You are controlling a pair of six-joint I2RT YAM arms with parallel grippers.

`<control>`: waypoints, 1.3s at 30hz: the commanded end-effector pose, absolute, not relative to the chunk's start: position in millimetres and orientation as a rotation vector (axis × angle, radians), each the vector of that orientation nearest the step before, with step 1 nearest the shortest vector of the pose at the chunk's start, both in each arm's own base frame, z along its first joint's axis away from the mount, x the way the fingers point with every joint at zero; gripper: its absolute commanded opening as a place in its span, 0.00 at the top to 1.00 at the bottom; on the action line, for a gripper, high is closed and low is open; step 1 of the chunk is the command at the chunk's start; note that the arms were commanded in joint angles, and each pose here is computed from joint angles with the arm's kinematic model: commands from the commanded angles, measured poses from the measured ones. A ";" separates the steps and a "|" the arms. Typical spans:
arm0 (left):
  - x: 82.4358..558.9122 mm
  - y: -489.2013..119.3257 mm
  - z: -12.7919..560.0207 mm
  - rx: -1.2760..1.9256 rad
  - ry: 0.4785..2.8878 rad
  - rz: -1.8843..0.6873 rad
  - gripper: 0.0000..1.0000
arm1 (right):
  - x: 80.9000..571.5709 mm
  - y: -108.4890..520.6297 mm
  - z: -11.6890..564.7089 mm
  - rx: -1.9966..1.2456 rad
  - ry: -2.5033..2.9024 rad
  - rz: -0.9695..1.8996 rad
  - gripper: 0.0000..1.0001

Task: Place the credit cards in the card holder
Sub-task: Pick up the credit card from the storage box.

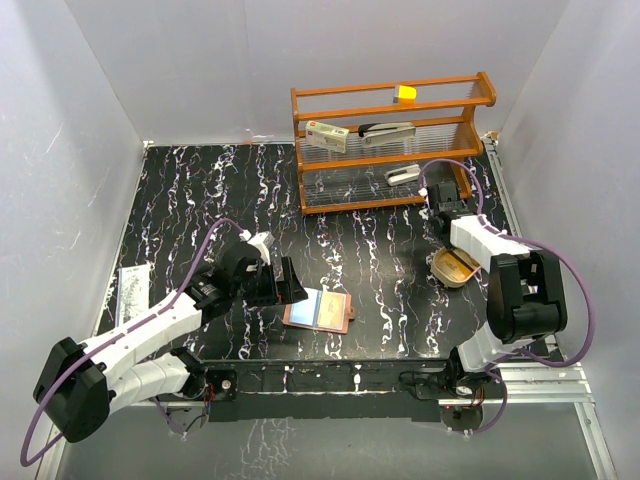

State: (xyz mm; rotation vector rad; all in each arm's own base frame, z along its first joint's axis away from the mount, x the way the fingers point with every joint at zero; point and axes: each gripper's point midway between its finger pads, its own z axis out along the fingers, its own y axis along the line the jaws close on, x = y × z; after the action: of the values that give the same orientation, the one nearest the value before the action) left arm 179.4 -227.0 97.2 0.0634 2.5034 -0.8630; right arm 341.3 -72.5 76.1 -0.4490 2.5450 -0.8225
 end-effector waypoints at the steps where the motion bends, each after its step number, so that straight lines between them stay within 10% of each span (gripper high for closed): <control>1: 183.2 -224.1 101.1 0.075 2.501 -0.821 0.01 | 358.4 -49.5 110.1 -0.390 2.482 -0.662 0.98; 39: 185.5 -247.2 120.1 -0.018 2.500 -0.977 0.16 | 315.1 132.4 223.0 -0.254 2.210 0.372 1.00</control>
State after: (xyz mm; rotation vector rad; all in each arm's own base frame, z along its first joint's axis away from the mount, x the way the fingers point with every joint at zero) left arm 183.7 -242.0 104.4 -0.0259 2.5341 -0.9363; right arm 316.3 100.6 212.2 -0.3391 2.2370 0.1275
